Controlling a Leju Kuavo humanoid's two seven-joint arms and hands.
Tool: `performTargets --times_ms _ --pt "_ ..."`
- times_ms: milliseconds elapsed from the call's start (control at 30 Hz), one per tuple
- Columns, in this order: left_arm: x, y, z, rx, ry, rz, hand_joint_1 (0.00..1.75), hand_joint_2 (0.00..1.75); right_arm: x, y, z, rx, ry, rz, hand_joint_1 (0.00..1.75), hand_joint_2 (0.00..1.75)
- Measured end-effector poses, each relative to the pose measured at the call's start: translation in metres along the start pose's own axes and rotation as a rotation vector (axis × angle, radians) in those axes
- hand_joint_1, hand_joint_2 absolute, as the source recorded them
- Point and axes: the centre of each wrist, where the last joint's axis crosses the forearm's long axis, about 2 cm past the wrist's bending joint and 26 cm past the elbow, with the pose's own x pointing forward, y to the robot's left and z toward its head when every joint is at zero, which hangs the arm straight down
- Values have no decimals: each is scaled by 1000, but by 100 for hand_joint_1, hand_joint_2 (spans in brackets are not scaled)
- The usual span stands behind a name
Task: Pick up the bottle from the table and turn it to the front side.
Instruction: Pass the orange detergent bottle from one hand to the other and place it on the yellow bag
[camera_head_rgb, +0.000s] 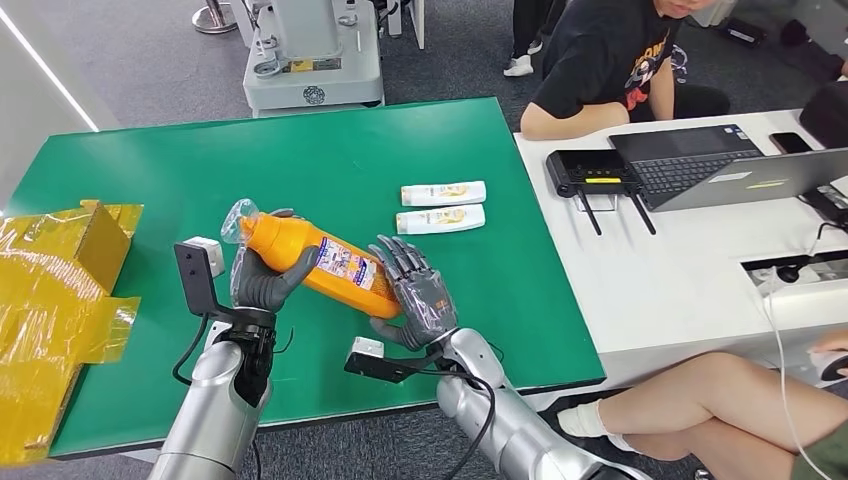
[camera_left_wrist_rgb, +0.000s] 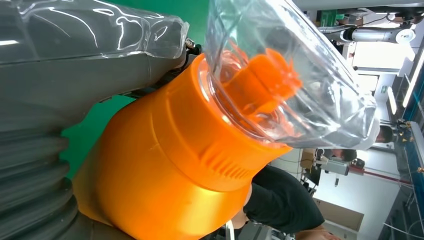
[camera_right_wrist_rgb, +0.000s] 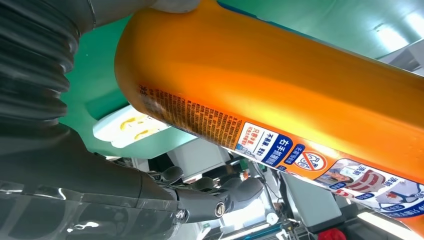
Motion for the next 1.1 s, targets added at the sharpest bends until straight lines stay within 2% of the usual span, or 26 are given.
performTargets --times_ms 267,433,767,967,1100 --pt "-1 2 2 21 -1 -1 175 175 2 1 2 -18 -28 -15 0 175" --pt "0 10 3 66 -10 -15 175 175 11 -2 -1 -86 -61 -120 0 175" --pt "4 31 6 141 -39 -56 175 175 54 -30 -7 -226 -135 -518 0 175" --pt "7 48 9 191 -69 -84 175 175 79 -38 2 -254 -254 -603 0 175" --pt "19 66 7 215 -118 -152 175 175 94 -35 9 -237 -315 -615 0 175"
